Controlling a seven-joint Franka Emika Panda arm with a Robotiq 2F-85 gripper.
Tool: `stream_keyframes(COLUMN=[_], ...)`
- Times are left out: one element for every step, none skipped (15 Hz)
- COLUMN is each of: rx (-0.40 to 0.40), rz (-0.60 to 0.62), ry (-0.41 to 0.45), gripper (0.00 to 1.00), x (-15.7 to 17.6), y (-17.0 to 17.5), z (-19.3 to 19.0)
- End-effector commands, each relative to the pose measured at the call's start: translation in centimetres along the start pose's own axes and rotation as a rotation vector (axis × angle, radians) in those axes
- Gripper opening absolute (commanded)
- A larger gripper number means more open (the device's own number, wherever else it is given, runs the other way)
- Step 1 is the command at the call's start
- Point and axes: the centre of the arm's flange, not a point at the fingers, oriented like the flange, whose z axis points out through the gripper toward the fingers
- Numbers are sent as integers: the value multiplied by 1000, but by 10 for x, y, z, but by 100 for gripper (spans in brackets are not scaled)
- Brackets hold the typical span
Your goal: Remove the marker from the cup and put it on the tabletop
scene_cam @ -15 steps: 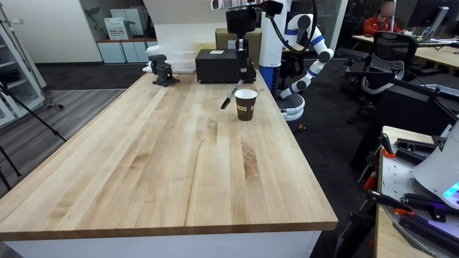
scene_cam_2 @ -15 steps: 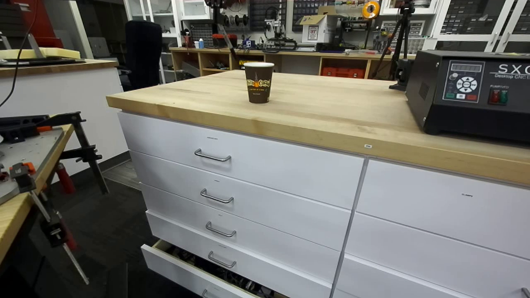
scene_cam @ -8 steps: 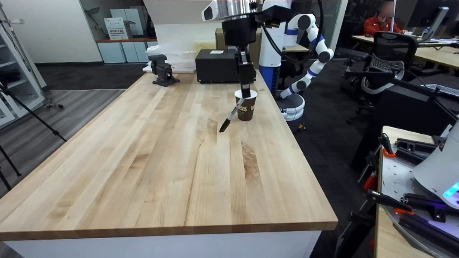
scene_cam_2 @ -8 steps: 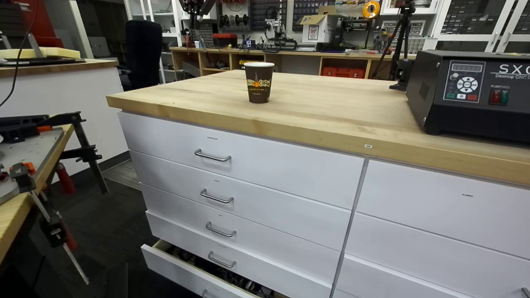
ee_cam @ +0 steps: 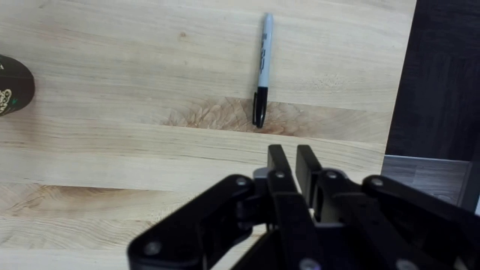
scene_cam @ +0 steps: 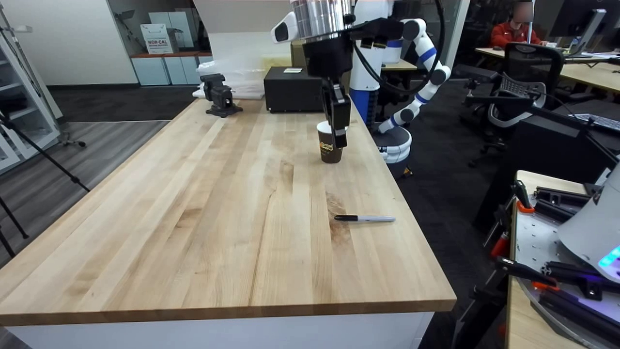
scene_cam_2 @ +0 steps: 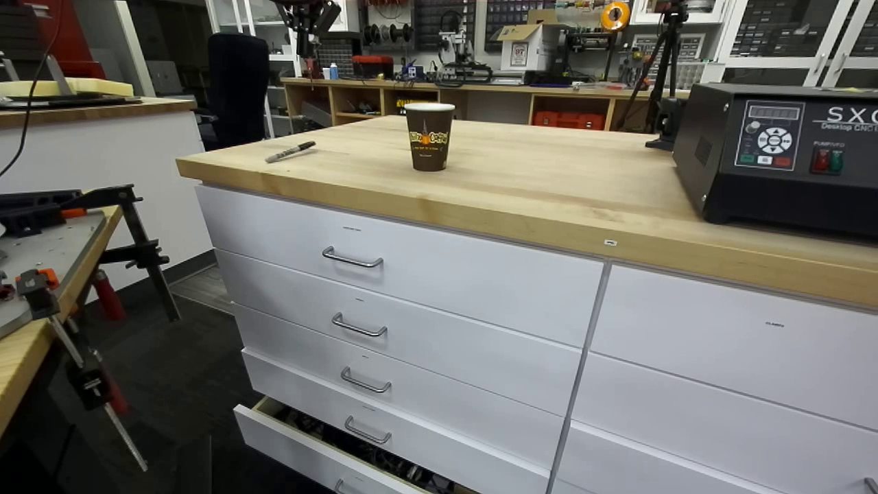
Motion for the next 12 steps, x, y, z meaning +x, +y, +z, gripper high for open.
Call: stream_keyframes(rx=[-16, -22, -28, -36, -42, -48, -51, -17, -20, -22, -23, -24], rz=[-27, -27, -26, -19, -15, -5, 2, -4, 0, 2, 3, 3], ry=[10, 14, 17, 24, 30, 39, 45, 17, 22, 25, 27, 28], gripper=[42, 43, 49, 54, 61, 67, 74, 55, 62, 68, 74, 74], x=[-14, -15, -15, -17, -18, -21, -22, -3, -4, -4, -5, -6], y=[-4, -3, -2, 0, 2, 4, 6, 7, 9, 10, 10, 10], z=[0, -1, -1, -2, -3, -5, -6, 0, -1, -2, -3, -3])
